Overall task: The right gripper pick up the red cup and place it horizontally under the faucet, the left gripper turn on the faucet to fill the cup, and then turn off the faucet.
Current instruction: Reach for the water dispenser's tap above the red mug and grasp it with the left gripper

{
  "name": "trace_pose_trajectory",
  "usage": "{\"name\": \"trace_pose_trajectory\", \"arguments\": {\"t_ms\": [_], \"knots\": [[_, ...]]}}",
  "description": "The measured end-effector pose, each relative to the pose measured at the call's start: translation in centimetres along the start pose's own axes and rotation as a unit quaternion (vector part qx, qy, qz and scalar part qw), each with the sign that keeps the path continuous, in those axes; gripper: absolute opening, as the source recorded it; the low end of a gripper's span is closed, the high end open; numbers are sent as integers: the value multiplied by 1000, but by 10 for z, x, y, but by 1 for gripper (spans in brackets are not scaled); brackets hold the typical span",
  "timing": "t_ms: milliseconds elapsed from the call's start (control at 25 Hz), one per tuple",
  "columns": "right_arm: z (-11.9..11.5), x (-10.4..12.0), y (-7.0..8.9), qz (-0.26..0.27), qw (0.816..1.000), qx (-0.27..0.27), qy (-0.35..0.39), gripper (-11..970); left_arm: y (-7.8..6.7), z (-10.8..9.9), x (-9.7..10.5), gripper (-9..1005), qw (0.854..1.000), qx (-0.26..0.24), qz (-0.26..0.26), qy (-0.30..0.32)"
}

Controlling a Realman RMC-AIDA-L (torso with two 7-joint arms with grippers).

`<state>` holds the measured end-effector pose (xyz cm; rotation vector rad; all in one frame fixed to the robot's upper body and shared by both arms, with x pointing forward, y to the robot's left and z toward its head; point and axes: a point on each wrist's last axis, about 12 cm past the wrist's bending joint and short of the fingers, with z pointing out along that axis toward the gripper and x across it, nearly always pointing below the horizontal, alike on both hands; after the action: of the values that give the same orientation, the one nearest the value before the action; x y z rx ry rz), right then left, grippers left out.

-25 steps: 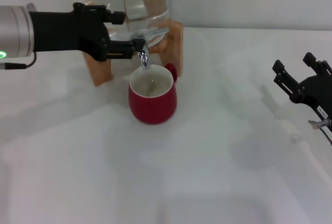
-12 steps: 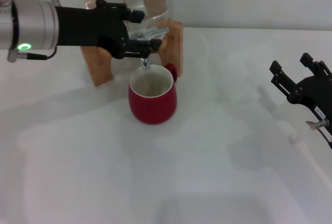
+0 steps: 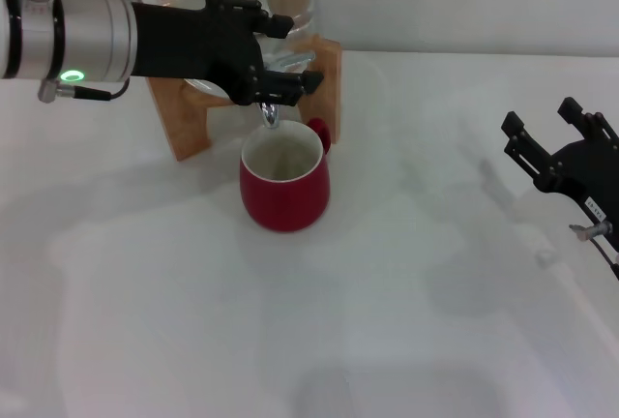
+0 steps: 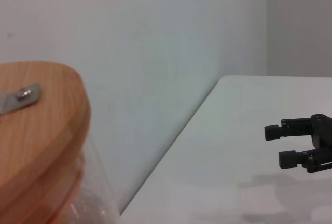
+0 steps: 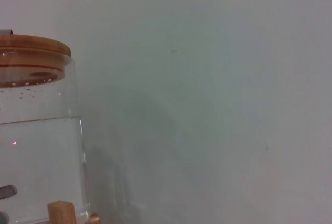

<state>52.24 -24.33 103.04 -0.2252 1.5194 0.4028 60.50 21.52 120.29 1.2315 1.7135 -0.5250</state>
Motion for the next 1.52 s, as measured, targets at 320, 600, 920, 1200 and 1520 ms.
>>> {"name": "trace_pose_trajectory", "arguments": {"t_ms": [320,600,920,1200,1520], "knots": [[1,-1,1,1,1000,-2,-1,807,-1,8,0,757,1000,-8,14,17],[3,-1,2,1,1000,-3,-2,807,0,10,0,756,999,-13,22,19],[3,-1,2,1,1000,-3,-1,808,2,17,1,757,999,-12,31,20],[3,-1,2,2,1000,-3,-2,807,4,26,0,757,999,-7,37,21],[3,-1,2,2,1000,-3,-2,808,-1,37,1,756,998,-5,50,30]]}}
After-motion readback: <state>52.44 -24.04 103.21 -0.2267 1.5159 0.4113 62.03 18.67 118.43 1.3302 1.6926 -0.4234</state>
